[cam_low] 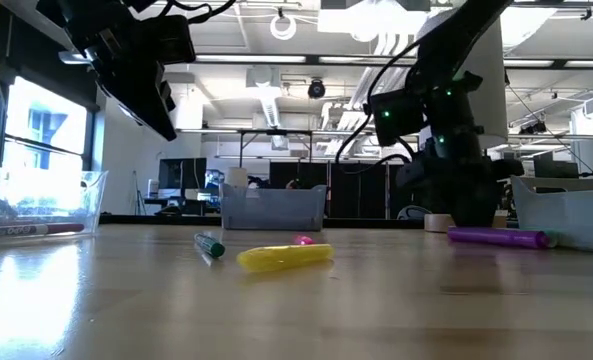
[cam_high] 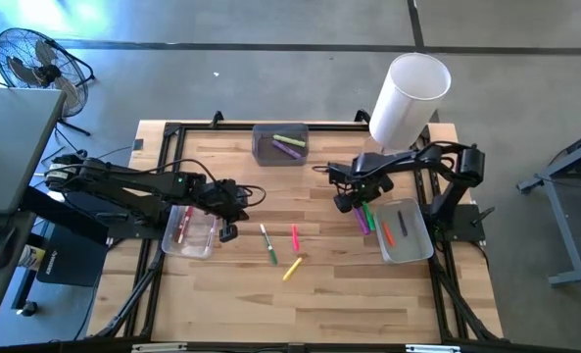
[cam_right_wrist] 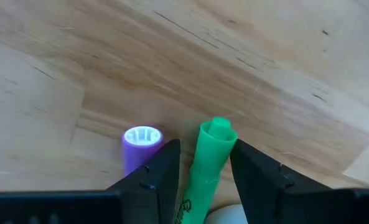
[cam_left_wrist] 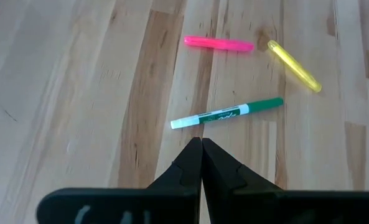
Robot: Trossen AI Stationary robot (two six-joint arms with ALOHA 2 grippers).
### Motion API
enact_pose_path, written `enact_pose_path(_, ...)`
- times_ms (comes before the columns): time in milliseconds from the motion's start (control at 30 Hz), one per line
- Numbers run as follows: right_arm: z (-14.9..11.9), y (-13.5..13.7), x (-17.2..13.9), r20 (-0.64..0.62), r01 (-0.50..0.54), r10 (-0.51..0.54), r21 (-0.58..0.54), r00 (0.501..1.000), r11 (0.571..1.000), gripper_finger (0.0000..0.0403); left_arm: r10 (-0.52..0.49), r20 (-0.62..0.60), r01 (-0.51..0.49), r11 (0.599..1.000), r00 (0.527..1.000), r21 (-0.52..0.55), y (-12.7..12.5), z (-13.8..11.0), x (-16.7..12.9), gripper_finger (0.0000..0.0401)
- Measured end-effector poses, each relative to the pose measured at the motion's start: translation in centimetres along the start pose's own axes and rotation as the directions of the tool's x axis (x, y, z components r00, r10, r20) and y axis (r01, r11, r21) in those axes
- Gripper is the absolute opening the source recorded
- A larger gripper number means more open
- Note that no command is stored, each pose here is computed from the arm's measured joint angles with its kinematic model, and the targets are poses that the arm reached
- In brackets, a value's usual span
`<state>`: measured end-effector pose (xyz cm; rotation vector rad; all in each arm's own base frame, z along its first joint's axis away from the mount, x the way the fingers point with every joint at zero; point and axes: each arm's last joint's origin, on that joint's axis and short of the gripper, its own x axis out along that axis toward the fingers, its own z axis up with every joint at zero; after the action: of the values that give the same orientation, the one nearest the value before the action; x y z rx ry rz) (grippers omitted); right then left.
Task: Pick & Place Markers
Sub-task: Put the green highlighter into the black bin
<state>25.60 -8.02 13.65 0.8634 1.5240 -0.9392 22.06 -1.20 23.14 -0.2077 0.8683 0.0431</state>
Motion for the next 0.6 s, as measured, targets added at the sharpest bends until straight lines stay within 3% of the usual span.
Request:
enact_pose_path(133,0.1,0.1,0.3,0.014,-0.042,0.042,0.002,0.999,0.999,0.011,0.0,0.0,0.0,1.0,1.0,0.0,0.0,0.0,0.0,0.0)
enact_pose_path(267,0.2,0.3,0.3,0.025,-0.062,0.062,0.007,0.998,0.998,0.0049,0.0,0.0,0.0,1.0,1.0,0.0,0.0,0.0,0.0,0.0)
enact_pose_path(600,0.1,1.5,-1.9,0.015,-0.092,0.092,0.052,0.996,0.994,0.0048,-0.089,-0.021,0.089,0.996,0.996,-0.001,-0.3,-0.1,0.0,0.0)
